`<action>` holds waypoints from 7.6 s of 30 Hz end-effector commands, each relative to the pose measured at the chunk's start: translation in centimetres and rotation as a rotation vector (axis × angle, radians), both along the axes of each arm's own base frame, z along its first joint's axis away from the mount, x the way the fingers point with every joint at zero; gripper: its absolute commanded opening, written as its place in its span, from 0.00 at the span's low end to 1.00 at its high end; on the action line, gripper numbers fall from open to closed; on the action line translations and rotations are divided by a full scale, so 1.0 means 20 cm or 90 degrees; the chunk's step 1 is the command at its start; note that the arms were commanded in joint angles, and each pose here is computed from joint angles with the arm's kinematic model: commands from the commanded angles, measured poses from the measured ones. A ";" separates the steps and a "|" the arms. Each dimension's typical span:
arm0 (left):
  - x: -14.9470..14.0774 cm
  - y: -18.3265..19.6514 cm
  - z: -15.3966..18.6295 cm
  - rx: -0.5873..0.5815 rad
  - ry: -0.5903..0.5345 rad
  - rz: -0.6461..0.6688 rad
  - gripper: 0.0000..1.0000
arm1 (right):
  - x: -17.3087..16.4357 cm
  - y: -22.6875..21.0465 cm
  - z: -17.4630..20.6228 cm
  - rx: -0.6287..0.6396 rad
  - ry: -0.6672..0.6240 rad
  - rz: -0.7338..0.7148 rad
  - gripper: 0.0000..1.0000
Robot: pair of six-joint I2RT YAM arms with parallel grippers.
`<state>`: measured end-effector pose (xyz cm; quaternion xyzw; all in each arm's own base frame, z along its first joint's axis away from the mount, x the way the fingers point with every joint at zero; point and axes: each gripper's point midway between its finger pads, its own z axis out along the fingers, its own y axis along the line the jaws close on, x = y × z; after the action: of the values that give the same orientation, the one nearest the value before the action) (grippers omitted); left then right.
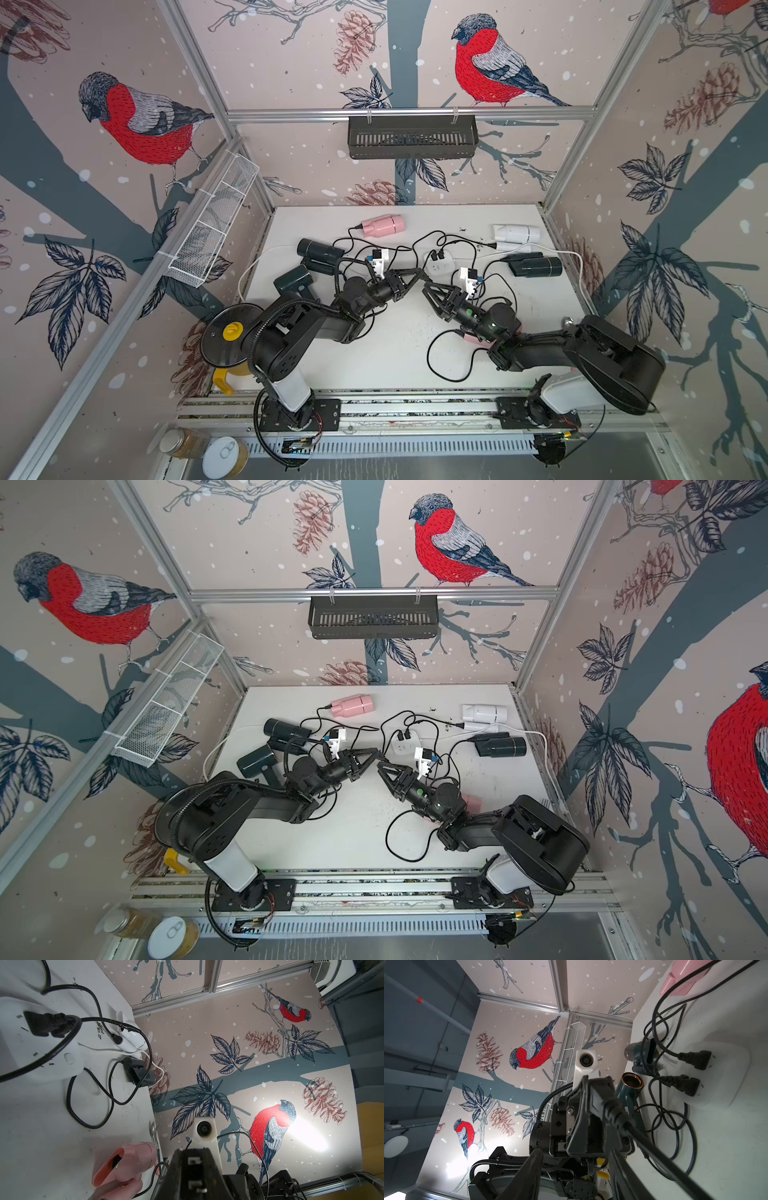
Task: Charge the blow dryers
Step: Pick up the plug from the center of the board, then insert the plug into the socket.
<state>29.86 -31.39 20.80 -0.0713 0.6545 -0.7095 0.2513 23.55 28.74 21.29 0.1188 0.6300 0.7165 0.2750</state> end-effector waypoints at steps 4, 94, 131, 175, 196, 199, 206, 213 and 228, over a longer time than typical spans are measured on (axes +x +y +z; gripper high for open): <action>-0.03 0.00 0.11 -0.043 -0.034 -0.006 0.14 | 0.04 -0.07 0.07 0.037 -0.019 -0.043 0.48; -0.23 0.10 0.06 0.364 -0.207 -0.018 0.97 | 0.77 -0.37 -0.34 -0.861 -0.106 -0.005 0.05; -0.24 0.06 -0.05 0.362 -0.215 -0.039 0.97 | 0.95 -0.30 -0.64 -0.981 -0.050 0.090 0.04; -0.26 0.11 -0.08 0.392 -0.212 -0.027 0.97 | 0.95 -0.30 -0.84 -1.216 0.019 0.160 0.04; -0.27 0.12 -0.07 0.394 -0.216 -0.031 0.97 | 0.87 -0.32 -0.80 -1.136 0.019 0.200 0.04; -0.28 0.11 -0.06 0.391 -0.221 -0.031 0.97 | 0.86 -0.34 -0.82 -1.153 0.023 0.200 0.04; -0.28 0.15 -0.05 0.410 -0.218 -0.013 0.97 | 0.87 -0.36 -0.82 -1.203 0.015 0.167 0.04; -0.26 0.18 -0.02 0.425 -0.220 0.001 0.97 | 0.87 -0.30 -0.81 -1.147 0.007 0.187 0.04; -0.20 0.22 0.07 0.429 -0.236 0.023 0.97 | 0.90 -0.33 -0.77 -1.155 0.002 0.160 0.09</action>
<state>25.71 -27.06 21.42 0.1259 0.7976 -0.4524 0.3787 42.65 22.54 6.30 -0.2083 0.9554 -0.0228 0.2081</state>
